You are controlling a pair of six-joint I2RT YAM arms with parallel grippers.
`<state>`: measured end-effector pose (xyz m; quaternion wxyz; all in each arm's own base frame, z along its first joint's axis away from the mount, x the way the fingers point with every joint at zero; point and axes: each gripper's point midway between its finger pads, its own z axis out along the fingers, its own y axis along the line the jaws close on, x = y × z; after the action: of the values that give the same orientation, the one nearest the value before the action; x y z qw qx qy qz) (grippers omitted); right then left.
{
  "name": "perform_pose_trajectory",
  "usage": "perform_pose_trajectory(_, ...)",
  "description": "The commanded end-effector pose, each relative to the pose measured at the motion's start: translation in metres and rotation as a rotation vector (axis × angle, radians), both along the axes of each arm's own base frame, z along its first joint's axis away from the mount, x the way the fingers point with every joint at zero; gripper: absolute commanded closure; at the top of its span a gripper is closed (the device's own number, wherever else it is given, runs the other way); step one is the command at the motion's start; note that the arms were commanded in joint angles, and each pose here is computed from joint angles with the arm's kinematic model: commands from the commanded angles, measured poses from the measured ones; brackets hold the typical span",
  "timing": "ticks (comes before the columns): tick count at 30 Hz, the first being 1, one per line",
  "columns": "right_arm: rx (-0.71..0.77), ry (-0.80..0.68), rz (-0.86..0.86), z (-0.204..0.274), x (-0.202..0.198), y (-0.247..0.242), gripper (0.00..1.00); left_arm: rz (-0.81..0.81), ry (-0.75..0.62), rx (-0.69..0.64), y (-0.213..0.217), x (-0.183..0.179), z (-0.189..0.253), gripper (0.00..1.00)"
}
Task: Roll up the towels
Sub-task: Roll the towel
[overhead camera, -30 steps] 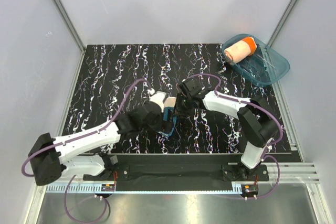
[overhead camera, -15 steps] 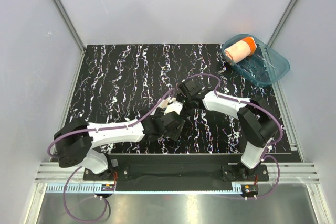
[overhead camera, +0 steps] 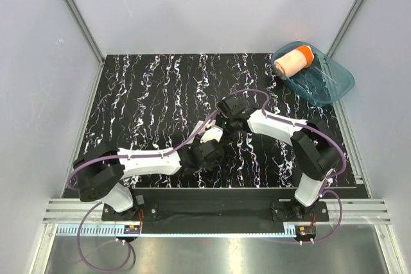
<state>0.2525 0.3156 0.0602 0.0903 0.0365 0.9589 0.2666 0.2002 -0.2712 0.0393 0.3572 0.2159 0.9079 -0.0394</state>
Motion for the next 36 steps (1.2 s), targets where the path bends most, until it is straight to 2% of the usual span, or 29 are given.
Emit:
perform_pose_trajectory(1, 0.013, 0.022, 0.063, 0.023, -0.016, 0.001, 0.75, 0.027, 0.08, 0.046, 0.02, -0.011, -0.025, 0.52)
perform_pose_trajectory(3, 0.0, 0.022, 0.068, 0.024, -0.017, -0.002, 0.72, 0.033, 0.104, 0.042, 0.021, -0.01, -0.029, 0.62)
perform_pose_trajectory(5, -0.016, 0.007, 0.071, 0.027, -0.016, -0.006, 0.57, 0.037, 0.116, 0.033, 0.023, -0.009, -0.031, 0.66)
perform_pose_trajectory(7, -0.05, -0.017, 0.068, 0.033, -0.013, -0.013, 0.37, 0.035, 0.133, 0.005, 0.023, -0.008, -0.03, 0.68)
perform_pose_trajectory(10, -0.081, -0.078, 0.05, 0.051, -0.004, -0.022, 0.25, 0.029, 0.17, -0.056, 0.022, -0.009, -0.028, 0.7)
perform_pose_trajectory(11, -0.091, -0.095, 0.041, 0.057, -0.001, -0.025, 0.15, 0.037, 0.185, -0.07, 0.025, -0.008, -0.029, 0.7)
perform_pose_trajectory(14, -0.129, -0.167, -0.003, 0.083, 0.012, -0.04, 0.05, 0.032, 0.223, -0.136, 0.02, -0.006, -0.021, 0.7)
perform_pose_trajectory(17, -0.149, -0.231, -0.063, 0.108, 0.026, -0.059, 0.0, 0.019, 0.272, -0.239, 0.013, -0.002, -0.009, 0.71)
perform_pose_trajectory(20, -0.167, -0.282, -0.126, 0.124, 0.034, -0.081, 0.0, 0.0, 0.347, -0.353, 0.006, 0.0, 0.004, 0.72)
perform_pose_trajectory(22, -0.162, -0.299, -0.154, 0.129, 0.033, -0.092, 0.0, 0.01, 0.365, -0.379, 0.007, 0.003, 0.005, 0.73)
perform_pose_trajectory(26, -0.035, -0.342, -0.119, 0.137, 0.024, -0.081, 0.0, 0.018, 0.476, -0.47, 0.01, 0.007, -0.002, 0.74)
perform_pose_trajectory(27, 0.072, -0.362, -0.068, 0.143, 0.017, -0.067, 0.01, 0.016, 0.492, -0.504, 0.009, 0.009, -0.002, 0.74)
perform_pose_trajectory(30, 0.231, -0.378, -0.03, 0.145, 0.006, -0.049, 0.0, 0.022, 0.568, -0.58, 0.01, 0.014, -0.002, 0.74)
perform_pose_trajectory(35, 0.343, -0.362, 0.014, 0.126, 0.003, -0.03, 0.0, 0.042, 0.654, -0.717, 0.011, 0.022, 0.002, 0.72)
perform_pose_trajectory(36, 0.344, -0.342, 0.016, 0.116, 0.001, -0.029, 0.0, 0.032, 0.634, -0.756, 0.008, 0.03, 0.006, 0.71)
